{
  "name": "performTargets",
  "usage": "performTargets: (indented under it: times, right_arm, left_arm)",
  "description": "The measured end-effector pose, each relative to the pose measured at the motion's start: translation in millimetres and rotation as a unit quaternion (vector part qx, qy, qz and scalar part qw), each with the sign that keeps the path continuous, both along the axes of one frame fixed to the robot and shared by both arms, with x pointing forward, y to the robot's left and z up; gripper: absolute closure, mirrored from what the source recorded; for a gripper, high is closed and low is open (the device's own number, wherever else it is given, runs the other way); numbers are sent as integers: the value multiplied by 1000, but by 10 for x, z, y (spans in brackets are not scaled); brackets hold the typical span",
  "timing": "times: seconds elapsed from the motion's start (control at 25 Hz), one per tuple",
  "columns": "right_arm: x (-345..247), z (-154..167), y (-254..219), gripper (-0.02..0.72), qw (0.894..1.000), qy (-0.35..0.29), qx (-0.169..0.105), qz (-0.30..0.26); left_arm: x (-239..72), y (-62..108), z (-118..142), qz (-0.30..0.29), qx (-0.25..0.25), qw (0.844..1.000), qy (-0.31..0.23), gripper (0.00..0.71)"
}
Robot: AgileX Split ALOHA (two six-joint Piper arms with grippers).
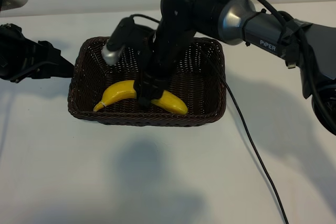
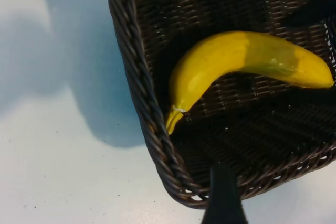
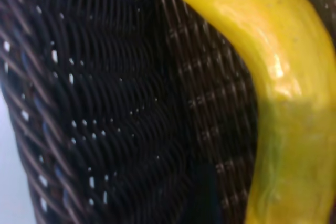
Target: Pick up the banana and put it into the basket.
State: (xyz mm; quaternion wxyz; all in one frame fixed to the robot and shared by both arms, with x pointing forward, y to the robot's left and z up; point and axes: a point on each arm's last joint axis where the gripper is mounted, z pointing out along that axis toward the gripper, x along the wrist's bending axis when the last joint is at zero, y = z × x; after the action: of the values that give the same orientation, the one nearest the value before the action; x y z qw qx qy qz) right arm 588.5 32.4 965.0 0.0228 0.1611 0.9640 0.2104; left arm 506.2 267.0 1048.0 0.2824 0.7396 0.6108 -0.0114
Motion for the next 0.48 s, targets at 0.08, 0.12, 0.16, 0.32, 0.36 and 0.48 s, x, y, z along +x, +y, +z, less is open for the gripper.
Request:
performTargets:
  times: [0.08, 0.12, 0.16, 0.32, 0.36, 0.48]
  right_arm:
    - [36, 120, 13, 96, 1000, -9, 1, -7]
    - [57, 187, 19, 97, 1000, -16, 1, -10]
    - [74, 247, 19, 98, 1000, -22, -1, -13]
    - [113, 436, -7, 98, 999, -35, -19, -28]
    - [119, 475, -16, 98, 999, -37, -24, -32]
    - [124, 530, -54, 98, 998, -37, -44, -40]
  left_arm:
    - [0, 0, 0, 0, 0, 1000, 0, 172]
    - [0, 0, 0, 0, 0, 1000, 0, 172]
    - [0, 0, 0, 0, 0, 1000, 0, 172]
    - [0, 0, 0, -1, 0, 1000, 0, 172]
    - [0, 0, 0, -1, 0, 1000, -1, 172]
    - [0, 0, 0, -5, 2, 1000, -2, 172]
